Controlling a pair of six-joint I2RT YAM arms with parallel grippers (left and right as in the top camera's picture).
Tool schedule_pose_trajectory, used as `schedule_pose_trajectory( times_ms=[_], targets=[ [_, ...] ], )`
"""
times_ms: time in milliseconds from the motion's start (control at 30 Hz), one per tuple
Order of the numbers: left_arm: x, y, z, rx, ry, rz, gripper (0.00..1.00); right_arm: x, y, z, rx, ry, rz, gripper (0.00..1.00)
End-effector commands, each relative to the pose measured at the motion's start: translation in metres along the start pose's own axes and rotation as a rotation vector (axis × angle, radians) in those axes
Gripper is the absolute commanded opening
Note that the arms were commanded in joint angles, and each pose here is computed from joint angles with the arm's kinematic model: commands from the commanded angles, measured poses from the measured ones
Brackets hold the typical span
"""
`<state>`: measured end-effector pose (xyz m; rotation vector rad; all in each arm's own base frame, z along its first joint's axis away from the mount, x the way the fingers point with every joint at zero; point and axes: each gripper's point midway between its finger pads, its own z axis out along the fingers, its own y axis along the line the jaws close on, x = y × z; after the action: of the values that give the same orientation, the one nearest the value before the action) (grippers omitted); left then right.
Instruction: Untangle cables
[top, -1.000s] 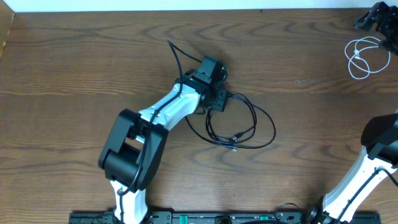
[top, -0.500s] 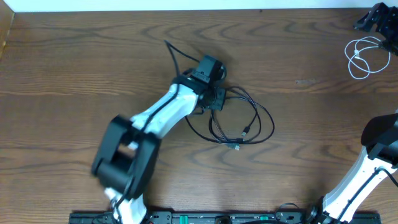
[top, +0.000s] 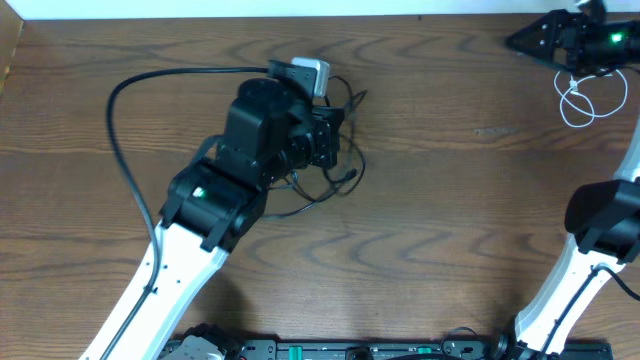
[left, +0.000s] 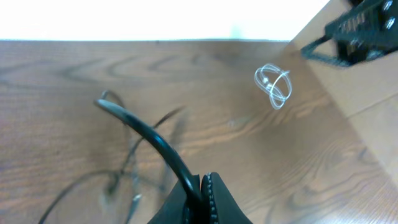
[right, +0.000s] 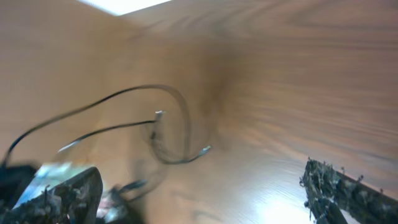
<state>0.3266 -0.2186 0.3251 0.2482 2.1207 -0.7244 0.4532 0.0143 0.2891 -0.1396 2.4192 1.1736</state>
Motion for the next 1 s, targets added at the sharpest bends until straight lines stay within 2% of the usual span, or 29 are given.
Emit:
schedule_pose_trajectory(
  times_ms=[0, 133, 233, 400, 533, 667, 800, 967],
  targets=[
    [-0.022, -0.001, -0.014, 0.01, -0.08, -0.085, 0.08, -0.004, 0.066, 0.001, -0.241, -0.061, -0.207, 0.99],
    [-0.047, 0.009, -0.021, 0.016, -0.173, -0.221, 0.07, 0.003, 0.092, 0.014, -0.274, -0.025, -0.242, 0.99],
    [-0.062, 0.007, -0.025, 0.062, -0.219, -0.258, 0.07, 0.013, 0.102, 0.032, -0.241, 0.037, -0.274, 0.99],
    [-0.097, -0.024, -0.043, 0.256, -0.327, -0.189, 0.07, 0.034, 0.099, 0.067, -0.102, 0.171, -0.32, 0.99],
    [-0.123, -0.05, -0.069, 0.407, -0.402, -0.152, 0.07, 0.041, 0.101, 0.086, -0.031, 0.221, -0.331, 0.99],
    [-0.15, -0.072, -0.103, 0.521, -0.503, -0.158, 0.07, 0.04, 0.114, 0.1, -0.068, 0.214, -0.384, 0.98],
    [-0.177, -0.087, -0.148, 0.62, -0.658, -0.154, 0.07, 0.045, 0.135, 0.11, -0.192, 0.21, -0.458, 0.99],
    [-0.2, -0.079, -0.18, 0.656, -0.781, -0.262, 0.08, 0.055, 0.158, 0.132, -0.332, 0.211, -0.534, 0.99]
  ],
)
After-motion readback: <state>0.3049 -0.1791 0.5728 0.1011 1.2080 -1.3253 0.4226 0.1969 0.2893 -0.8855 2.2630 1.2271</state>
